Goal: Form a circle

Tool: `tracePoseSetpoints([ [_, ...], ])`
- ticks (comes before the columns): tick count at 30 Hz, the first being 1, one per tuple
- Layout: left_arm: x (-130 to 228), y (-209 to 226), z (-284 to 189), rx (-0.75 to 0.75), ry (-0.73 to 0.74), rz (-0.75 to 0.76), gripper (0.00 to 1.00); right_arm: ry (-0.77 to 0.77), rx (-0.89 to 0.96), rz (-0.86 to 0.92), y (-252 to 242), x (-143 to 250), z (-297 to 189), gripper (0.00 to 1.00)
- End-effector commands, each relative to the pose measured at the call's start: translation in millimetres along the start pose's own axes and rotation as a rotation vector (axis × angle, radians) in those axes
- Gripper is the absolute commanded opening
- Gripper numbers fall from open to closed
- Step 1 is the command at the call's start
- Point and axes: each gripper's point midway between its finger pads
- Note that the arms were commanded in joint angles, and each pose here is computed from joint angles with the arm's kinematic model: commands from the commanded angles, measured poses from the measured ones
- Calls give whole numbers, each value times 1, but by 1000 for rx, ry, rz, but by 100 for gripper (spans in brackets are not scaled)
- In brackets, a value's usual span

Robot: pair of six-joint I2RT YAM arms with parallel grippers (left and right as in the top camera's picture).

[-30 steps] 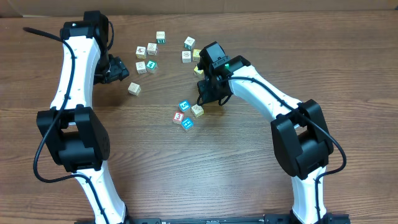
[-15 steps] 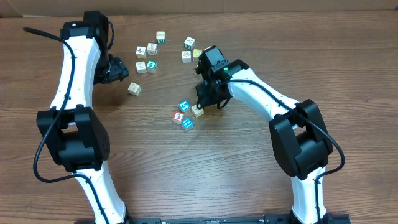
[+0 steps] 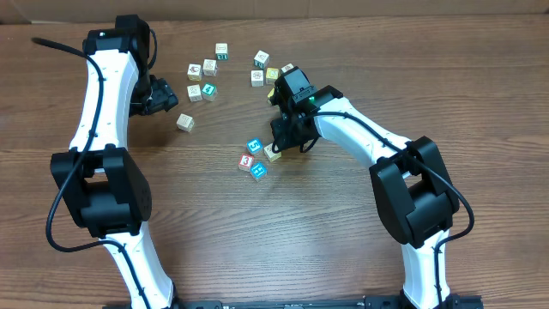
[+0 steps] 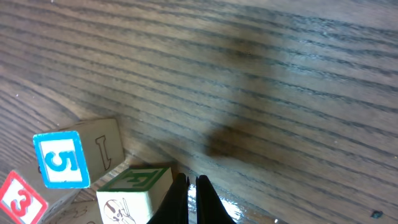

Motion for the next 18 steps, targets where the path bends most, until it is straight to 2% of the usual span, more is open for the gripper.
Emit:
tracePoseSetpoints([
  [1, -6, 4, -14, -7, -47, -7, 100, 14, -22, -41, 7, 5, 3, 4],
  [18, -6, 4, -14, -7, -47, -7, 100, 13, -21, -56, 9, 6, 4, 4],
])
Point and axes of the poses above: each gripper's point midway between its finger pads, its own z axis out along the fingers, its own y axis along the line the jaws close on, x = y × z, and after that the axes turned 12 degrees about z, right-handed
